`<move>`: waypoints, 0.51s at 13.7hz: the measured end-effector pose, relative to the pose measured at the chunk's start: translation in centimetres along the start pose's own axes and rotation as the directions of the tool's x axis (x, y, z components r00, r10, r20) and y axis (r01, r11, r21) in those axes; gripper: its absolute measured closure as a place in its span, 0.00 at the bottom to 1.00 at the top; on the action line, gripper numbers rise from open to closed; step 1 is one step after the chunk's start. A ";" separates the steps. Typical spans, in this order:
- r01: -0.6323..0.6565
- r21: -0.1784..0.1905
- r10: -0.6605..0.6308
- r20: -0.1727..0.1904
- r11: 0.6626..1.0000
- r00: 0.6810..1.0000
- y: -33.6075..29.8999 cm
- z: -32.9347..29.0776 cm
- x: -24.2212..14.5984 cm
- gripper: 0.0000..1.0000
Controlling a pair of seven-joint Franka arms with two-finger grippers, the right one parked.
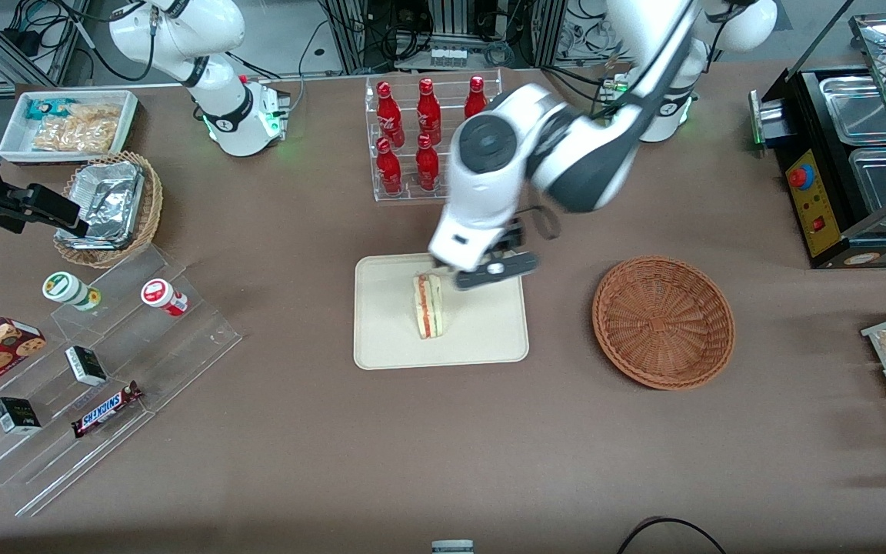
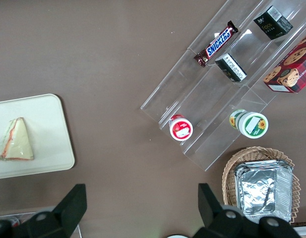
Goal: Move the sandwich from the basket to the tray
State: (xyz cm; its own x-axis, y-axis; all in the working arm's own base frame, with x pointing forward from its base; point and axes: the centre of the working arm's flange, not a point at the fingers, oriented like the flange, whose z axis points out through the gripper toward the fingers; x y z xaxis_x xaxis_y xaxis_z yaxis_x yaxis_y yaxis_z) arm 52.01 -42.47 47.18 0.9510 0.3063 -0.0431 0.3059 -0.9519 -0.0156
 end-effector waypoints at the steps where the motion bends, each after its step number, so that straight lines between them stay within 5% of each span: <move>1: 0.022 0.012 -0.022 0.001 1.000 1.000 -3.6 -3.0 1.9 0.00; 7: -0.062 0.039 0.059 0.079 0.997 0.995 -23.4 -13.9 8.0 0.00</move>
State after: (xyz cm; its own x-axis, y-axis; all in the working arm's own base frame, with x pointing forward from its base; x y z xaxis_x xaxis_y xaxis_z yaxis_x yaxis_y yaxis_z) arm 53.13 -17.72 61.07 0.9608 0.2486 -0.1226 0.2439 -0.9684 -0.0521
